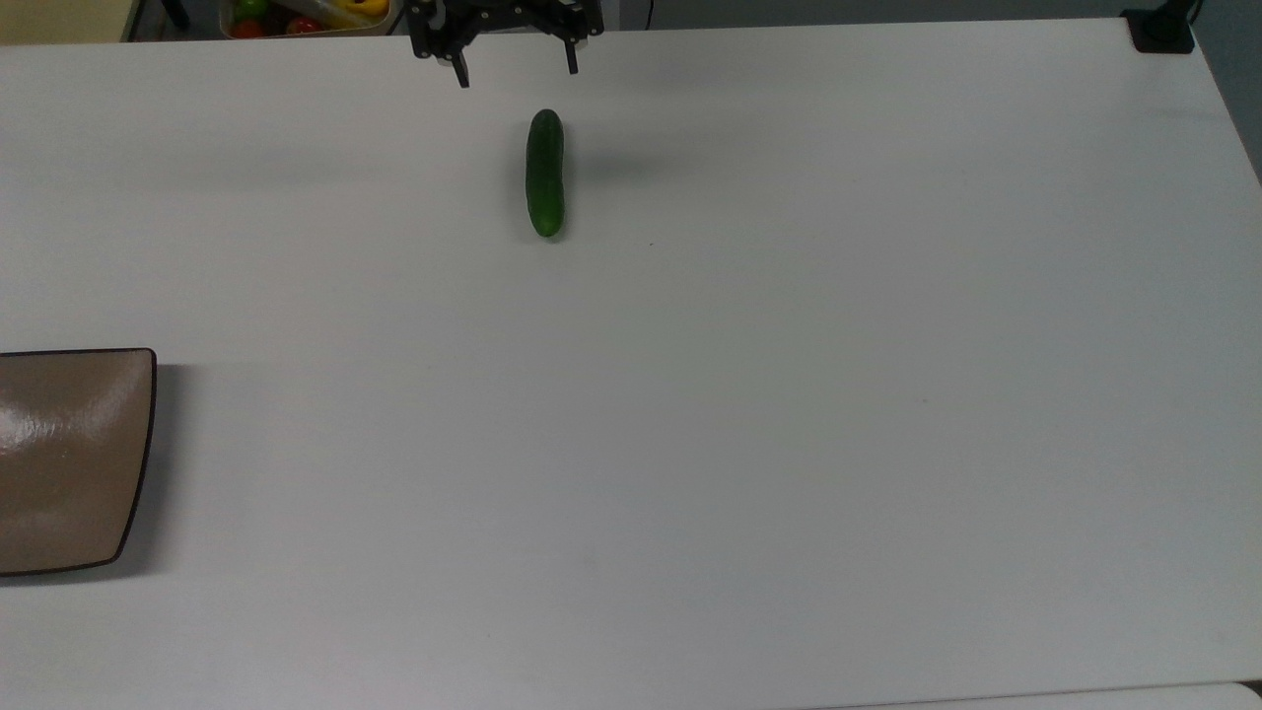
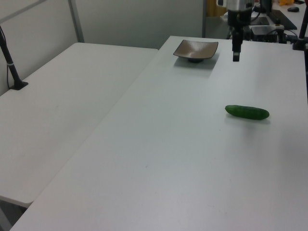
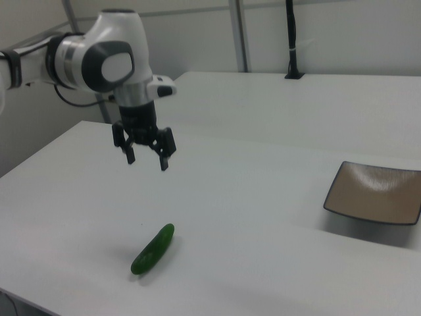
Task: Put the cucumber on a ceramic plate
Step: 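Lower the gripper over the cucumber and close it around its middle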
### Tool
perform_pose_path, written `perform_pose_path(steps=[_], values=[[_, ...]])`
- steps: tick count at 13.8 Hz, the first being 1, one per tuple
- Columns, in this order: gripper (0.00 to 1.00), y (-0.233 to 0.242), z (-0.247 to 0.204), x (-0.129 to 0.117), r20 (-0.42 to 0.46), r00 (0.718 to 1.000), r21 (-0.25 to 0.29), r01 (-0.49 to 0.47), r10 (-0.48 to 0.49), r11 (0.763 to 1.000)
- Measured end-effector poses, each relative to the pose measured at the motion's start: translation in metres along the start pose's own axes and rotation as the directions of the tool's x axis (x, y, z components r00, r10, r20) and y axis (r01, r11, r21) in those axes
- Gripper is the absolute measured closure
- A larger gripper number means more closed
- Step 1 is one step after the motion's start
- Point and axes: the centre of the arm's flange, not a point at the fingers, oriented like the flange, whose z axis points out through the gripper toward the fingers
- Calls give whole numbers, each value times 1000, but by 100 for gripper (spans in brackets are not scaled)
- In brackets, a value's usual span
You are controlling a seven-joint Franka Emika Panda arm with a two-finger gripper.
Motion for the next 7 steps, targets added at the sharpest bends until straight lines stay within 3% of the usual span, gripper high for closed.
perform_pose_path(steps=[3, 7], values=[[0, -4, 44, -10, 88, 996, 11, 4, -5, 1000], [0, -21, 113, -22, 134, 990, 12, 36, -37, 999]])
